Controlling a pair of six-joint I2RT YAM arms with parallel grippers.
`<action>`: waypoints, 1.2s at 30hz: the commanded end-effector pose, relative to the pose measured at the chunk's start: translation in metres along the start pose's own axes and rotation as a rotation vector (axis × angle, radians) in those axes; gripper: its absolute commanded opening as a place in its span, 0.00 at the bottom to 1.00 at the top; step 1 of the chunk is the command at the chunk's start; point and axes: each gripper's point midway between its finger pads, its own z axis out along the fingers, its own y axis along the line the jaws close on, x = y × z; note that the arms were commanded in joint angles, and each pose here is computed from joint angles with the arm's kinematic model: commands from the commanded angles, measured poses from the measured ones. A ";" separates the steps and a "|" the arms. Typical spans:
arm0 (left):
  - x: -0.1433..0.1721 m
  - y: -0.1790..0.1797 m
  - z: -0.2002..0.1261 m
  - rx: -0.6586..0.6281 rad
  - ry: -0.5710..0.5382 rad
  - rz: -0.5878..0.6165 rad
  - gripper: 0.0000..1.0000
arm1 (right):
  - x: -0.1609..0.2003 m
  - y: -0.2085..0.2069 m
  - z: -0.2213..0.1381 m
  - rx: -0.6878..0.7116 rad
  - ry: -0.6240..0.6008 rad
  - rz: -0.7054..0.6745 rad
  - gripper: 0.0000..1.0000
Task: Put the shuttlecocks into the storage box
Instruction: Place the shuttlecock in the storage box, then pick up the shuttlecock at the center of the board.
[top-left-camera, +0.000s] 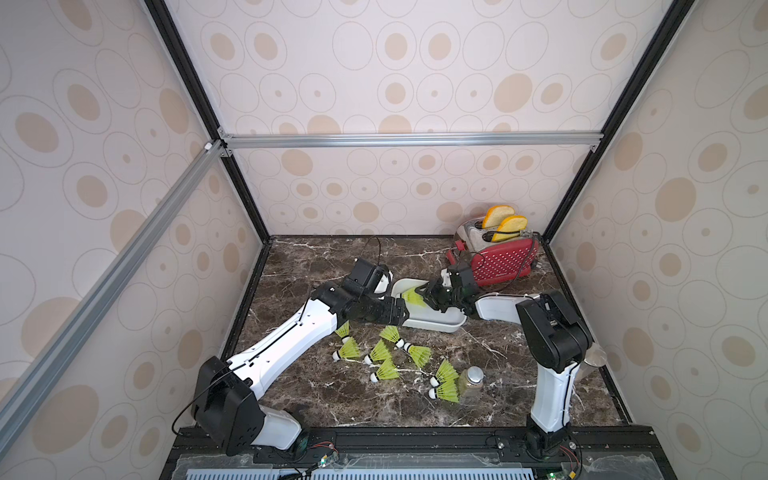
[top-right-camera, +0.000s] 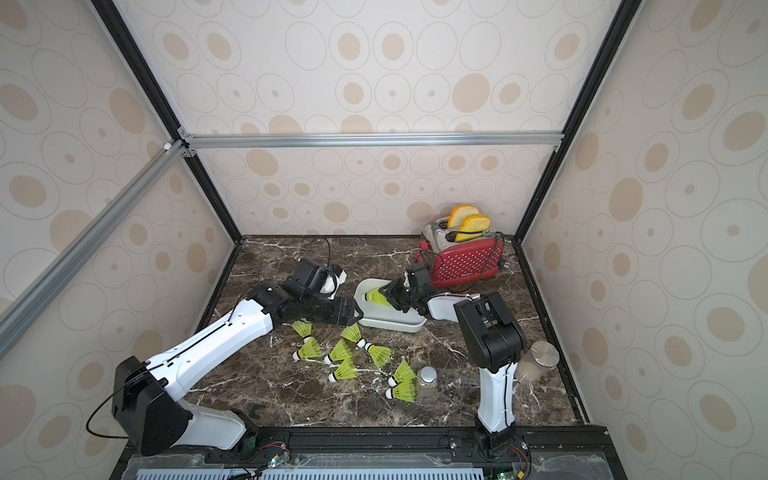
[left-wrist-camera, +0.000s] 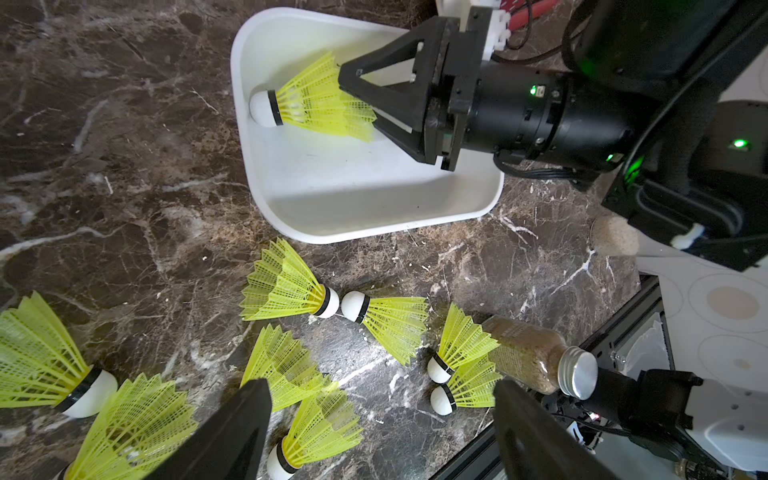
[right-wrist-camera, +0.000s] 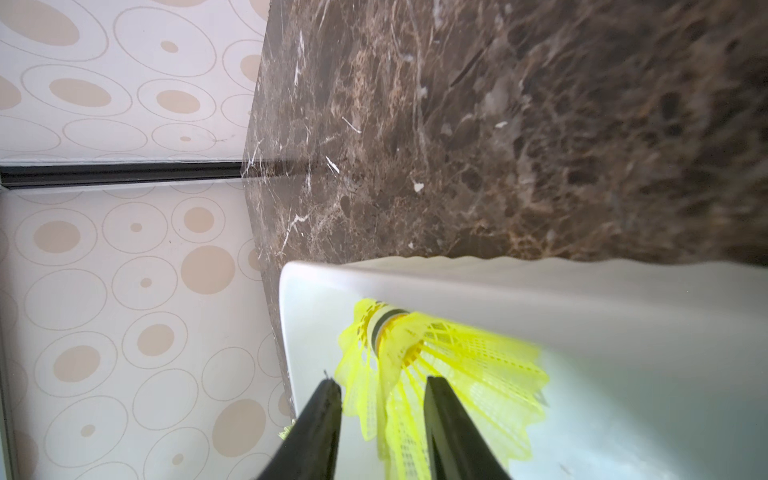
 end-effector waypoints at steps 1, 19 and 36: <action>0.002 -0.003 -0.009 0.013 -0.006 -0.002 0.86 | -0.005 0.018 -0.014 -0.018 -0.019 -0.039 0.40; 0.015 -0.013 -0.025 0.081 -0.006 -0.018 0.86 | 0.002 0.035 -0.097 0.090 -0.023 -0.200 0.35; 0.093 0.005 -0.045 0.119 0.101 -0.038 0.87 | 0.130 -0.025 -0.150 0.219 0.235 -0.013 0.37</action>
